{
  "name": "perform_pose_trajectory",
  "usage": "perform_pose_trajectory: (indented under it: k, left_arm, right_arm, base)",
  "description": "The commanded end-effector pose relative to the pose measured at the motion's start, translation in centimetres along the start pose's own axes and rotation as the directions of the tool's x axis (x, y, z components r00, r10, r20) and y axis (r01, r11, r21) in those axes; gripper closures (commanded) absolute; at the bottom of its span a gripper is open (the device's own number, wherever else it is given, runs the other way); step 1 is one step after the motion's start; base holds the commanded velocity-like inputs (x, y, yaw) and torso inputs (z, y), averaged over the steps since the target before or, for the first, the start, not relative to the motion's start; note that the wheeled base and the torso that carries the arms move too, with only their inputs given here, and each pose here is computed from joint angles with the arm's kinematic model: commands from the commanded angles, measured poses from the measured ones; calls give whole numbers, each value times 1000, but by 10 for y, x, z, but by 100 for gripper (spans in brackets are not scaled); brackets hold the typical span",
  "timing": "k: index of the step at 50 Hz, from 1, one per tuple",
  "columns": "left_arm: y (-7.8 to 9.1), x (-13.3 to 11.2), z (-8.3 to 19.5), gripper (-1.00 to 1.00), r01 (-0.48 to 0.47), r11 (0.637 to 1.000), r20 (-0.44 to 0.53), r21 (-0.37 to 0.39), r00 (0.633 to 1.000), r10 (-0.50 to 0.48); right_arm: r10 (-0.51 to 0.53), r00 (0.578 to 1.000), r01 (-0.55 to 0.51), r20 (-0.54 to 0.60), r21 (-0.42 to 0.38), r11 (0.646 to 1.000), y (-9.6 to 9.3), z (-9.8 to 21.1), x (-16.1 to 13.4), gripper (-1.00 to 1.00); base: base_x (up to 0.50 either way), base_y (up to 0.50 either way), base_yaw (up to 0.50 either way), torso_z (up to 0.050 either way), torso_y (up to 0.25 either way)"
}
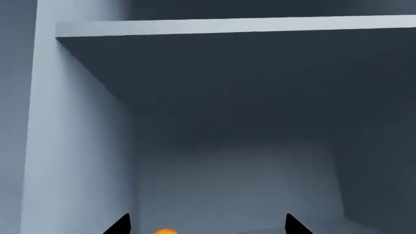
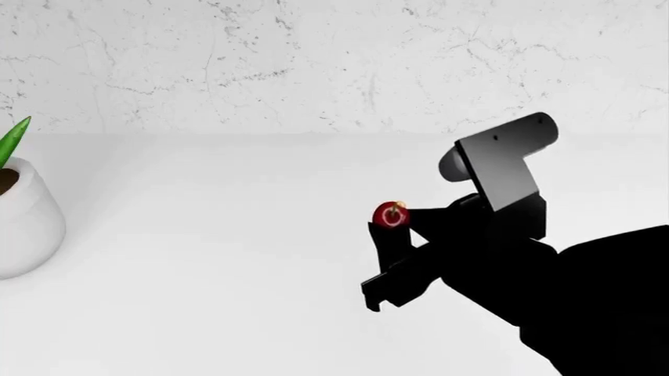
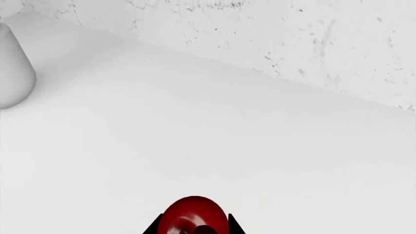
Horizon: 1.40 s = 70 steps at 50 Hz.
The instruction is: Pick the cherry, mango from the counter and place them in the cabinet. Then close the cabinet.
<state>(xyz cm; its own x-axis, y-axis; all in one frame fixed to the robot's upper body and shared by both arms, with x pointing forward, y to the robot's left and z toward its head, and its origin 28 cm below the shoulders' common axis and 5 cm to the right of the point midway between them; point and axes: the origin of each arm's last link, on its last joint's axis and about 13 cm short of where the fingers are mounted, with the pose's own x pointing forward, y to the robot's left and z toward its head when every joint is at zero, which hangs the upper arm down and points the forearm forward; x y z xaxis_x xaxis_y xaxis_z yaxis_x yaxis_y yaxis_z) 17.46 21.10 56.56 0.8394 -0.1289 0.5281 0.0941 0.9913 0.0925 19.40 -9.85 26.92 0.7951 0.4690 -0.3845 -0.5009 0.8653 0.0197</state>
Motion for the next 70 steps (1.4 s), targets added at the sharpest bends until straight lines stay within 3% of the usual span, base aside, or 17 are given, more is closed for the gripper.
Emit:
perform_pose_trajectory:
  k: [1, 20, 37, 58, 70]
  left_arm:
    - [13, -28, -21, -100, -18, 999, -76, 27, 997, 20]
    - [11, -61, -48, -100, 17, 998, -187, 58, 982, -6]
    - [10, -92, -45, -100, 35, 999, -228, 37, 973, -26]
    - [3, -128, -63, -100, 67, 998, -306, 3, 950, -63]
    - [5, -132, -98, -100, 37, 999, -317, 7, 948, -32]
  right_arm:
    - [3, 1000, -2, 7, -11, 1000, 1, 2, 0, 100]
    - [4, 1000, -4, 5, -10, 1000, 2, 1, 1, 100]
    - [5, 1000, -5, 11, -18, 1000, 4, 4, 1, 100]
    - [4, 1000, -4, 13, -17, 1000, 5, 3, 0, 100]
    - [-13, 993, 17, 120, -34, 999, 5, 21, -8, 100]
  base:
    - [0, 3, 0, 0, 0]
    - [6, 6, 0, 0, 0]
    - [0, 4, 0, 0, 0]
    - [0, 0, 0, 0, 0]
    - [0, 0, 0, 0, 0]
